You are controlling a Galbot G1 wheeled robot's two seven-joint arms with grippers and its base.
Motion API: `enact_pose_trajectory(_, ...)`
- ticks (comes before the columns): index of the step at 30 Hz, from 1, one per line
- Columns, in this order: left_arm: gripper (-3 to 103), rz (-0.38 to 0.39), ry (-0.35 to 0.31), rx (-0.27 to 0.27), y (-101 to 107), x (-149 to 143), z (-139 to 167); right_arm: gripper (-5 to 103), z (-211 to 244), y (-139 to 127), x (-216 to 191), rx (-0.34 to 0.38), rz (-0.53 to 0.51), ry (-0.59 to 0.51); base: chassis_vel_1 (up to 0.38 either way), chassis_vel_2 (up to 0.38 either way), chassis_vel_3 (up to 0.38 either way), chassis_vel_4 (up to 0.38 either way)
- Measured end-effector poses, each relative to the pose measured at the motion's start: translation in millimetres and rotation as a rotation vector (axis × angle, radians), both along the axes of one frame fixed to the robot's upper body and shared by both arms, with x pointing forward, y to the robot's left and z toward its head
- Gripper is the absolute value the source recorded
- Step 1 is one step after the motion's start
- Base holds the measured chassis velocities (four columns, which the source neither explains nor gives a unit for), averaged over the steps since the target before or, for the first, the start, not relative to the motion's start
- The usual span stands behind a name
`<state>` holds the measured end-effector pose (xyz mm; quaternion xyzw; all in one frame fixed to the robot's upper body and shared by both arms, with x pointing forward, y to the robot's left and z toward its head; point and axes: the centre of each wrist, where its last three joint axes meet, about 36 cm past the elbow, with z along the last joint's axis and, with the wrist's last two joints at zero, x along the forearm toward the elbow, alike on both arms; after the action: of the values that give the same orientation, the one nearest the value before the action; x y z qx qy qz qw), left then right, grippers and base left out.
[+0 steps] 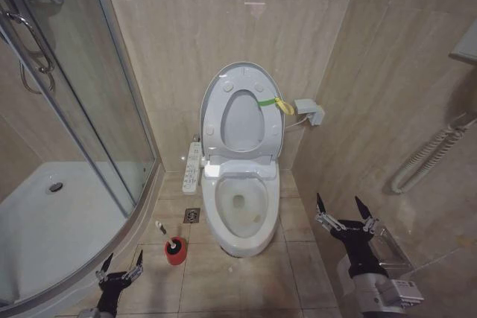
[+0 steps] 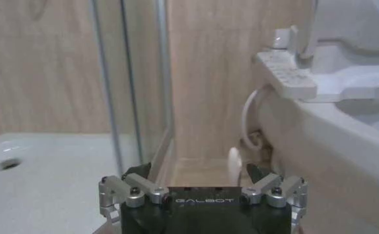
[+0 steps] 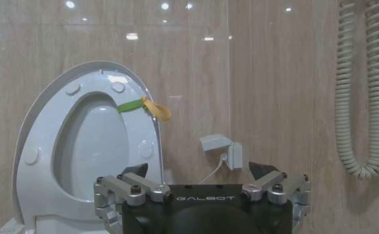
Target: Open the toilet lid, clean the toilet bowl with a toilet brush, close the toilet lid, and flush.
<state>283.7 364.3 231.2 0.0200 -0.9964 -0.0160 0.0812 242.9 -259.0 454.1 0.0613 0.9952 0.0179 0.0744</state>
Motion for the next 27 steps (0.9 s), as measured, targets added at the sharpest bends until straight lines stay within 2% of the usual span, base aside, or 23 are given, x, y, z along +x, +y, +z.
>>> enact_pose_trajectory(4,99,-0.052,-0.018,-0.019,3.0,16.0,-6.0,100,0.0,0.0,0.0,0.000,0.000,0.000,0.000,0.000,0.000,0.000)
enact_pose_trajectory(7,97,-0.056,-0.012,-0.016,7.1,22.6,-11.4,100,0.0,0.0,0.0,0.000,0.000,0.000,0.000,0.000,0.000,0.000)
enact_pose_trajectory(13,97,-0.063,0.011,0.006,26.2,31.2,-30.2,100,0.0,0.0,0.0,0.000,0.000,0.000,0.000,0.000,0.000,0.000)
enact_pose_trajectory(17,97,-0.099,0.014,0.007,38.4,39.1,-41.6,100,0.0,0.0,0.0,0.000,0.000,0.000,0.000,0.000,0.000,0.000)
enact_pose_trajectory(27,97,-0.173,-0.003,0.008,42.3,63.0,-54.8,100,0.0,0.0,0.0,0.000,0.000,0.000,0.000,0.000,0.000,0.000)
